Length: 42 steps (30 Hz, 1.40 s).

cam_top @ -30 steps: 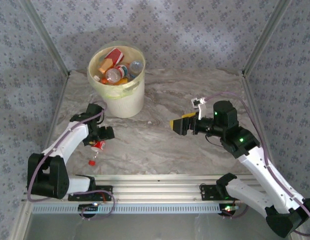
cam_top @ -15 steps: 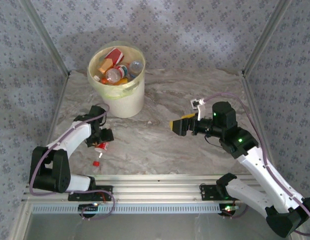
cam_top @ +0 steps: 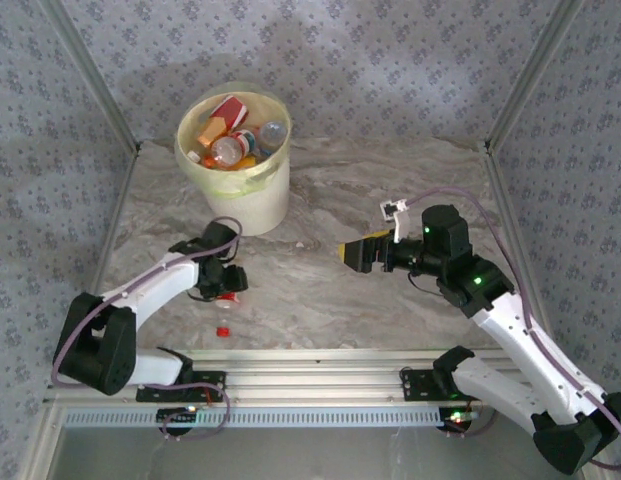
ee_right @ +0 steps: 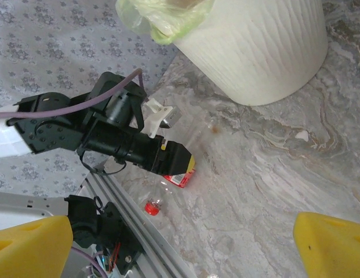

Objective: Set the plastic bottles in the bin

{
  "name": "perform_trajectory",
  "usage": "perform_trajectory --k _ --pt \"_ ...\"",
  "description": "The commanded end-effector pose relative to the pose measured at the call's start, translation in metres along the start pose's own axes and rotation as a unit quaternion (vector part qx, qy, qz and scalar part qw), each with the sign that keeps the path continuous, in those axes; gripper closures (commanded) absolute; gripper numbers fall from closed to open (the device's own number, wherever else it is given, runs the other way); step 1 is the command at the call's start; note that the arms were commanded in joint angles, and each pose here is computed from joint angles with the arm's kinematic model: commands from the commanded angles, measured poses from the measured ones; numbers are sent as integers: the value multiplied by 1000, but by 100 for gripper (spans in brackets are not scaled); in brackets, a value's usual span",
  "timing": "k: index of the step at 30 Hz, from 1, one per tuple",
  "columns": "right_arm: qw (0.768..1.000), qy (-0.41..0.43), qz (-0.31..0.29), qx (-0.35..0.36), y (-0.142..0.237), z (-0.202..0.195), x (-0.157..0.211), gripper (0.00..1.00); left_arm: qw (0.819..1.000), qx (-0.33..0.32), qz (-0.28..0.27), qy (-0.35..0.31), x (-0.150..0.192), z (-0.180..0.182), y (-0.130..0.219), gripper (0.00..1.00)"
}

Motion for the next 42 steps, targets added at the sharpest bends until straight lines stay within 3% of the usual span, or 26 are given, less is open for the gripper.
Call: perform_trajectory --k 1,8,19,32,42 --pt "1000 -7 -4 3 -4 -1 0 0 999 34 -20 5 2 -19 7 47" --pt "1000 0 -7 -2 -3 1 0 0 993 101 -40 -44 2 -50 27 50" --pt "999 14 -32 -9 5 9 -9 0 953 233 -63 -184 3 -100 94 49" --pt "994 64 -90 -21 36 36 -30 0 894 346 -156 -239 -30 -143 200 48" --pt "974 97 -196 66 74 38 -50 0 872 355 -227 -250 -70 -164 248 48"
Point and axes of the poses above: each hand's point on the last joint's axis, 136 mm out from that joint toward the fingers, its own y axis back along the fingers, its own z axis along the line the jaws close on, x = y × z, the point moved 7 cm from there along y, back along the fingers, and after that the axes turned 2 degrees about y, right-handed, at the moved point
